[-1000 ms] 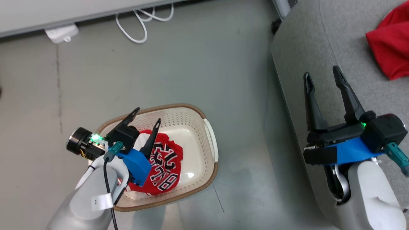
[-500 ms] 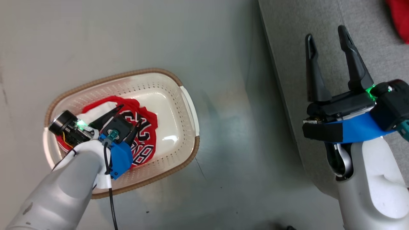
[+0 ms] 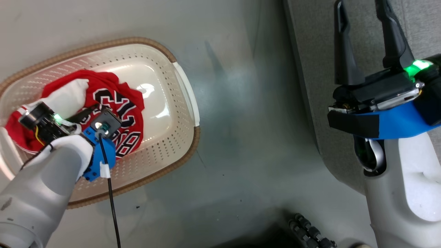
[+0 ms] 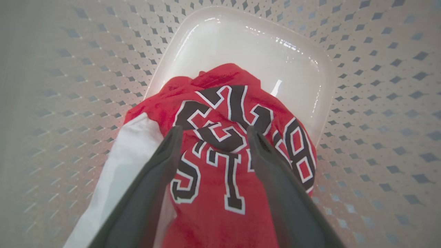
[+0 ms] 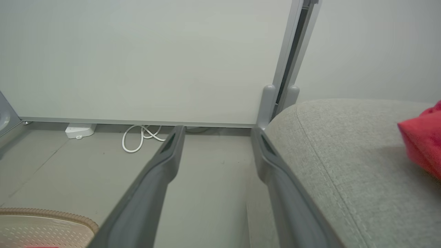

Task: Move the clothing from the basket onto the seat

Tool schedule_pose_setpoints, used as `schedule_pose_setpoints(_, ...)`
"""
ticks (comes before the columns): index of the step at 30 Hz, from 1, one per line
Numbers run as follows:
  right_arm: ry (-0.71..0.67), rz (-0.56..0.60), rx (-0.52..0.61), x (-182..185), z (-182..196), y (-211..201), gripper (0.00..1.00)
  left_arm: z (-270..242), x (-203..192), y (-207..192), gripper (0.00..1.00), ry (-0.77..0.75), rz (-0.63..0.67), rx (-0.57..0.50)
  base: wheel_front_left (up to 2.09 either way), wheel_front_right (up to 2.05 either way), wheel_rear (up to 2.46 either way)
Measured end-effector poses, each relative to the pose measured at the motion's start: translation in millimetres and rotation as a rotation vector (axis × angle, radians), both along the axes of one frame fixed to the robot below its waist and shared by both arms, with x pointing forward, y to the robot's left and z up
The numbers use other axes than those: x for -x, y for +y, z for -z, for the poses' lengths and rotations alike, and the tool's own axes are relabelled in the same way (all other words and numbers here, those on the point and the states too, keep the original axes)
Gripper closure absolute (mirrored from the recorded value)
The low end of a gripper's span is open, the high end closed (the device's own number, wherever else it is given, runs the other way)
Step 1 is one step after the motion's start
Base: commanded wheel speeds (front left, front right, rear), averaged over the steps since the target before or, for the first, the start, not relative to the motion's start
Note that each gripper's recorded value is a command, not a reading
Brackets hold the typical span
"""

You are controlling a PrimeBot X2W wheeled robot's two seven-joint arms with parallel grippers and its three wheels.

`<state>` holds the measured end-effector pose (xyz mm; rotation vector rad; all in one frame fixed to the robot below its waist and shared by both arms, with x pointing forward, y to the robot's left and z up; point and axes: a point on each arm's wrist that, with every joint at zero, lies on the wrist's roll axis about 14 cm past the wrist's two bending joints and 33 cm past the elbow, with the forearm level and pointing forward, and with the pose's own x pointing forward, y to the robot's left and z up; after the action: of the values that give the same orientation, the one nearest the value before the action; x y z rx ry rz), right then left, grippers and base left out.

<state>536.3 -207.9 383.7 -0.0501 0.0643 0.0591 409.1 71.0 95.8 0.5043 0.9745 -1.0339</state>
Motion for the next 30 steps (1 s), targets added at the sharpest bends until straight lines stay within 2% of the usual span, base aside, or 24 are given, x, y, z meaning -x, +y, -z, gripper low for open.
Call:
schedule_pose_setpoints(12, 0.048, 0.005, 0.036, -5.9, 37.8, -8.9, 0.00, 65.1, 9.6, 21.5, 0.00, 0.118, 0.064, -0.165, 0.00, 0.00, 0.00)
schedule_pose_setpoints(20, 0.066, 0.011, 0.049, -4.1, 49.9, -12.8, 0.00, 82.2, 11.3, 20.4, 0.00, 0.151, 0.066, -0.195, 0.00, 0.00, 0.00)
schedule_pose_setpoints(21, 0.067, 0.011, 0.048, -4.1, 50.6, -12.7, 0.00, 82.6, 11.7, 20.5, 0.13, 0.154, 0.066, -0.197, 0.00, 0.00, 0.00)
schedule_pose_setpoints(22, 0.067, 0.010, 0.047, -4.2, 51.1, -12.4, 0.00, 82.8, 11.6, 20.5, 0.69, 0.154, 0.066, -0.197, 0.00, 0.00, 0.00)
schedule_pose_setpoints(23, 0.067, 0.010, 0.046, -4.3, 51.5, -12.0, 0.00, 82.6, 11.7, 20.2, 1.00, 0.155, 0.062, -0.195, 0.00, 0.00, 0.00)
schedule_pose_setpoints(30, 0.063, 0.009, 0.043, -5.3, 50.6, -11.1, 0.00, 80.5, 12.4, 19.4, 1.00, 0.159, 0.053, -0.191, 0.00, 0.00, 0.00)
